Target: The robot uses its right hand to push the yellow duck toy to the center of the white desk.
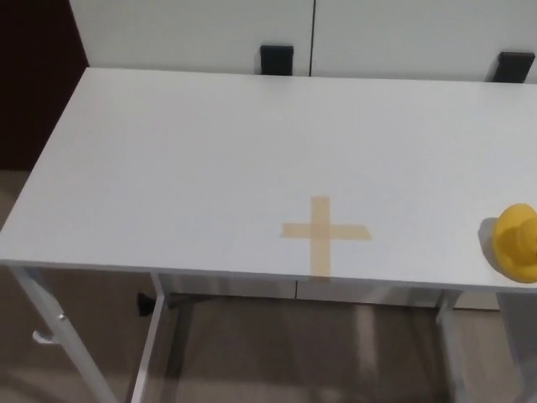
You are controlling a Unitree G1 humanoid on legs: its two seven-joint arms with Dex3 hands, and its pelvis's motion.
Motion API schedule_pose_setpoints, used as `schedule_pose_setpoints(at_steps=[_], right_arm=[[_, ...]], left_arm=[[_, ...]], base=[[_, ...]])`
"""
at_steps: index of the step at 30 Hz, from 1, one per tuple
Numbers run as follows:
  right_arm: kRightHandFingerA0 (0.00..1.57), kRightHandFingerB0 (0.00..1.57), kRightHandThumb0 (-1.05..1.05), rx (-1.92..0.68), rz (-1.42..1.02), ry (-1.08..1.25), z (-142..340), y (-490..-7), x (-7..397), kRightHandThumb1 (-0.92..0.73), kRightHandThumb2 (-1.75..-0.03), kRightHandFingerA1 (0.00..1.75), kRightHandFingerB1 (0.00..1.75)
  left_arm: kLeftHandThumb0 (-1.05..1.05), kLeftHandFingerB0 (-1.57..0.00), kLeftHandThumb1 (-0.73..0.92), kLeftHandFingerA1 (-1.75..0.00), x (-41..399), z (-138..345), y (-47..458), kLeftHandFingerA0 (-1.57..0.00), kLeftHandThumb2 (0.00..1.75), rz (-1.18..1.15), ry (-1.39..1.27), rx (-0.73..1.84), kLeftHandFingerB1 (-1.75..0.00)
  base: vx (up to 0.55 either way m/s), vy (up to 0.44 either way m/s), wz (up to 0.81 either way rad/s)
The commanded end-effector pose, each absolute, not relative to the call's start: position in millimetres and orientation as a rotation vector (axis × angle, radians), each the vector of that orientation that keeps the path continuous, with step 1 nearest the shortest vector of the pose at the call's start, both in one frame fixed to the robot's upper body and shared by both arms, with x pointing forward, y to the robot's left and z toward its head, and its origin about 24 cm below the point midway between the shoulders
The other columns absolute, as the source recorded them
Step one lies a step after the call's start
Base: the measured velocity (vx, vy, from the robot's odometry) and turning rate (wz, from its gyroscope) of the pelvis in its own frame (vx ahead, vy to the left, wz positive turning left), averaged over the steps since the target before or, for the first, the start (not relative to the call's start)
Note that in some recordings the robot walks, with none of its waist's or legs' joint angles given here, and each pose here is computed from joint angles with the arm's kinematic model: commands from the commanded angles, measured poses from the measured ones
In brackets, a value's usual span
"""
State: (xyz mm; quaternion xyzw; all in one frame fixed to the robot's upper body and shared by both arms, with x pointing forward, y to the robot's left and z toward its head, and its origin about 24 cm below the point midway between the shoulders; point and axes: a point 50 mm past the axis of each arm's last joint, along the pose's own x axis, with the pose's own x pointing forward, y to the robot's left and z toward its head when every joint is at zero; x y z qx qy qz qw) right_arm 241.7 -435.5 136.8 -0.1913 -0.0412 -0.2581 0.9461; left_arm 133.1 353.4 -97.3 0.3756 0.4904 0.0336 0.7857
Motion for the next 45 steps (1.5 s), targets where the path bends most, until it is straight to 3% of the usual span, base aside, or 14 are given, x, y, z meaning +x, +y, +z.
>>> schedule_pose_setpoints(at_steps=[1, 2, 3, 4, 10, 11, 14, 21, 24, 31, 38, 39, 44, 45], right_arm=[[0.20, 0.15, -0.90, -0.330, -0.388, -0.043, 123, -395, 276, -0.92, -0.76, 0.34, 0.29], [0.16, 0.17, -0.91, -0.312, -0.371, -0.037, 120, -388, 282, -0.80, -0.92, 0.41, 0.38], [0.16, 0.17, -0.91, -0.289, -0.353, -0.032, 117, -379, 287, -0.80, -0.92, 0.41, 0.38], [0.19, 0.13, -0.86, -0.291, -0.331, -0.020, 113, -371, 292, -0.92, -0.76, 0.38, 0.32], [0.21, 0.13, -0.87, -0.295, -0.299, 0.049, 96, -357, 299, -0.92, -0.75, 0.37, 0.32], [0.21, 0.11, -0.88, -0.285, -0.299, 0.053, 95, -356, 299, -0.92, -0.76, 0.37, 0.31], [0.21, 0.11, -0.88, -0.270, -0.299, 0.060, 93, -354, 300, -0.92, -0.76, 0.37, 0.31], [0.24, 0.14, -0.87, -0.216, -0.260, 0.120, 63, -330, 306, -0.92, -0.77, 0.42, 0.35], [0.26, 0.15, -0.86, -0.210, -0.253, 0.134, 58, -324, 307, -0.92, -0.79, 0.43, 0.35], [0.28, 0.17, -0.90, -0.201, -0.251, 0.168, 45, -312, 307, -0.91, -0.79, 0.41, 0.35], [0.39, 0.26, -0.85, -0.209, -0.267, 0.187, 38, -302, 310, -0.92, -0.82, 0.46, 0.39], [0.41, 0.29, -0.88, -0.209, -0.267, 0.190, 37, -299, 310, -0.92, -0.81, 0.46, 0.40], [0.42, 0.30, -0.88, -0.192, -0.264, 0.194, 33, -290, 314, -0.91, -0.83, 0.49, 0.41], [0.42, 0.31, -0.88, -0.186, -0.266, 0.195, 33, -288, 315, -0.92, -0.80, 0.46, 0.39]], left_arm=[[-0.12, -1.33, -0.42, -0.87, 133, -96, 353, -1.41, 1.28, 0.057, 1.015, 0.831, -0.84], [-0.09, -1.35, -0.41, -0.88, 134, -96, 353, -1.39, 1.27, 0.061, 1.016, 0.824, -0.85], [-0.09, -1.35, -0.41, -0.88, 134, -96, 353, -1.39, 1.27, 0.067, 1.019, 0.818, -0.85], [-0.13, -1.28, -0.39, -0.90, 134, -96, 353, -1.33, 1.25, 0.061, 1.022, 0.820, -0.86], [-0.09, -1.33, -0.41, -0.85, 132, -98, 350, -1.36, 1.34, 0.045, 1.025, 0.827, -0.82], [-0.07, -1.30, -0.43, -0.94, 132, -98, 350, -1.34, 1.34, 0.050, 1.024, 0.821, -0.88], [-0.07, -1.30, -0.43, -0.94, 132, -98, 350, -1.34, 1.34, 0.057, 1.023, 0.813, -0.88], [-0.21, -1.33, -0.36, -0.89, 137, -99, 347, -1.36, 1.23, 0.032, 1.020, 0.831, -0.86], [-0.10, -1.32, -0.44, -0.94, 137, -99, 346, -1.36, 1.33, 0.038, 1.012, 0.829, -0.88], [-0.12, -1.37, -0.42, -0.90, 137, -100, 345, -1.36, 1.27, 0.038, 1.009, 0.817, -0.86], [-0.06, -1.29, -0.45, -0.93, 138, -101, 341, -1.35, 1.33, 0.024, 0.994, 0.825, -0.87], [0.08, -1.31, -0.42, -0.99, 139, -102, 341, -1.32, 1.25, 0.056, 1.017, 0.765, -0.94], [0.06, -1.36, -0.45, -0.96, 140, -103, 340, -1.34, 1.28, 0.107, 1.049, 0.662, -0.94], [0.17, -1.44, -0.43, -0.94, 141, -104, 339, -1.37, 1.45, 0.112, 1.057, 0.653, -0.91]], base=[[0.00, 0.000, 0.00], [0.00, 0.000, 0.00], [0.00, 0.000, 0.00], [0.00, 0.000, 0.00], [0.00, 0.000, 0.00], [0.00, 0.000, 0.00], [0.00, 0.000, 0.00], [0.00, 0.000, 0.00], [0.00, 0.000, 0.00], [0.00, 0.000, 0.00], [0.00, 0.000, 0.00], [0.00, 0.000, 0.00], [0.00, 0.000, 0.00], [0.00, 0.000, 0.00]])
